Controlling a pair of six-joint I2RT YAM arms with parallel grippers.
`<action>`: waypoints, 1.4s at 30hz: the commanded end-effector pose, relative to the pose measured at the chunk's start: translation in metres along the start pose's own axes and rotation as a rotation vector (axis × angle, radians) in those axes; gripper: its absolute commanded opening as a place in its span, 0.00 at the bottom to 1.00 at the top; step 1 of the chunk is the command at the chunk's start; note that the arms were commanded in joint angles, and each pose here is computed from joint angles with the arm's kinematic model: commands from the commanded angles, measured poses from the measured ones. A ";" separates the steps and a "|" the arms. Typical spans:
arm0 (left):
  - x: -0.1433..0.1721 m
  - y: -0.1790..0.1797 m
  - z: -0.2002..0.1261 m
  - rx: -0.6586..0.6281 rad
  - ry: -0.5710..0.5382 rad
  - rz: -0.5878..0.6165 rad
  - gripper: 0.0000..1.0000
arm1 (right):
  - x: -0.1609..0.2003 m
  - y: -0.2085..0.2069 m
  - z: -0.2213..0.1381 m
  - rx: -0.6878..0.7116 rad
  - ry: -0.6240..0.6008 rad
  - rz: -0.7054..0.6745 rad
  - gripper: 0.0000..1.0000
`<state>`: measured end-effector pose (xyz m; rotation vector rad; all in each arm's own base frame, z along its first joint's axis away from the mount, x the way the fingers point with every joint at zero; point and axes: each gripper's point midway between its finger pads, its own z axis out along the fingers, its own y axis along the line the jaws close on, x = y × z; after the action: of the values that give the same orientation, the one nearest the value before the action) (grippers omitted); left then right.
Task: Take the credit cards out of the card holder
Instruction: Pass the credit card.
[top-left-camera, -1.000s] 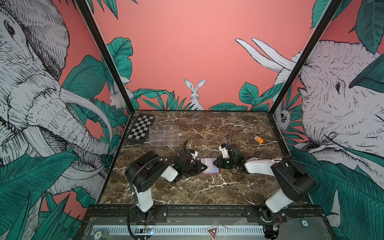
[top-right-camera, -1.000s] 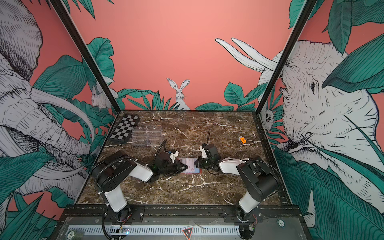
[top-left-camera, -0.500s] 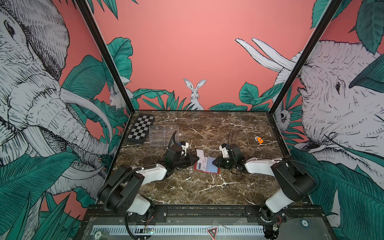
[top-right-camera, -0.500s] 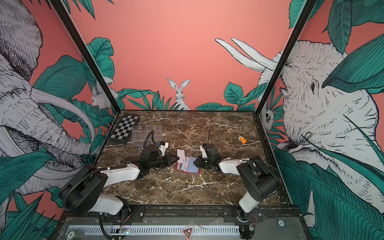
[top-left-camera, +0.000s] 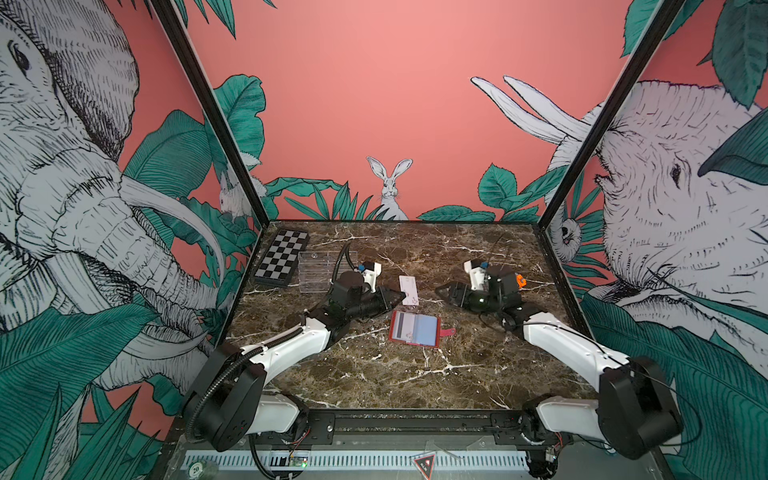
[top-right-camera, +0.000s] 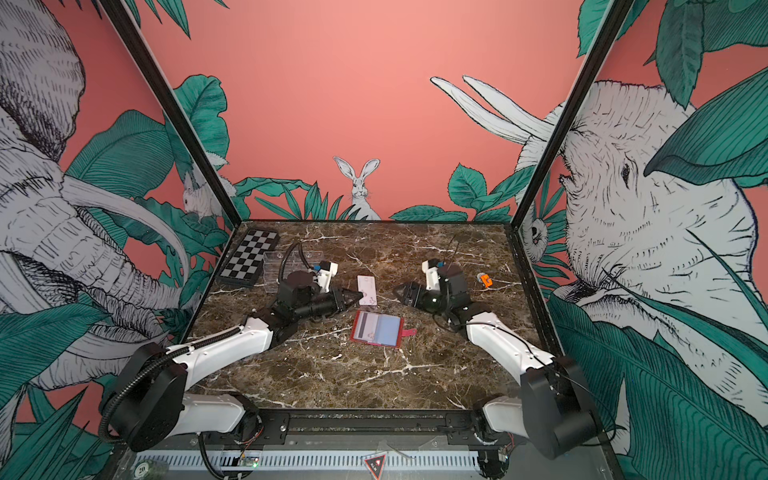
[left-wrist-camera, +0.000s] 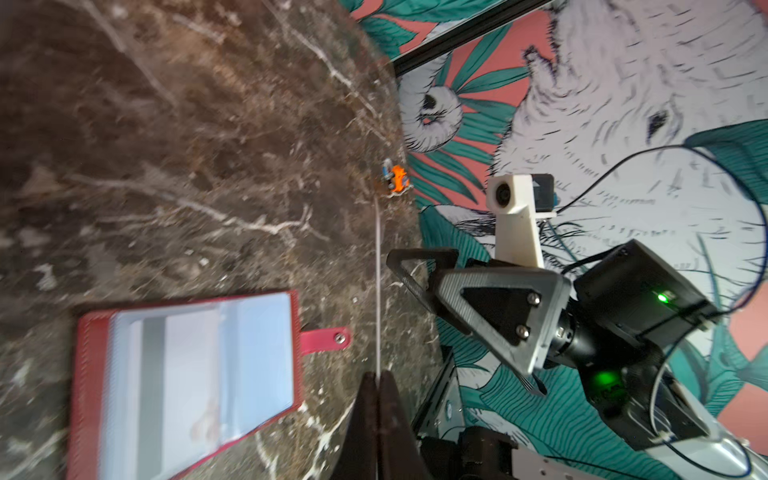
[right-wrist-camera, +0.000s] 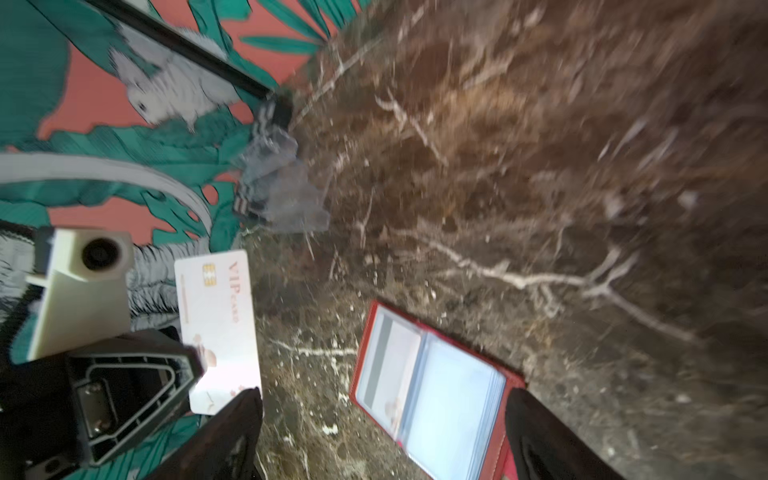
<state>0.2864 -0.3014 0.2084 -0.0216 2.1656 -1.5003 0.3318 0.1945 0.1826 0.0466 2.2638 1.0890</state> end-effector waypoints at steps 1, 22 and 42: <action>-0.024 -0.045 0.006 0.150 -0.039 -0.008 0.00 | -0.027 0.020 -0.021 -0.113 0.014 -0.010 0.90; -0.040 -0.123 0.055 0.544 0.097 -0.148 0.00 | -0.093 0.067 -0.057 -0.337 -0.222 -0.050 0.75; -0.025 -0.120 0.065 0.539 0.124 -0.180 0.00 | -0.073 0.082 -0.049 -0.380 -0.161 -0.028 0.43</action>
<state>0.3059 -0.3980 0.2929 0.0303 1.8796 -2.1584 0.3536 0.1910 0.2939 -0.0223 1.9091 1.4196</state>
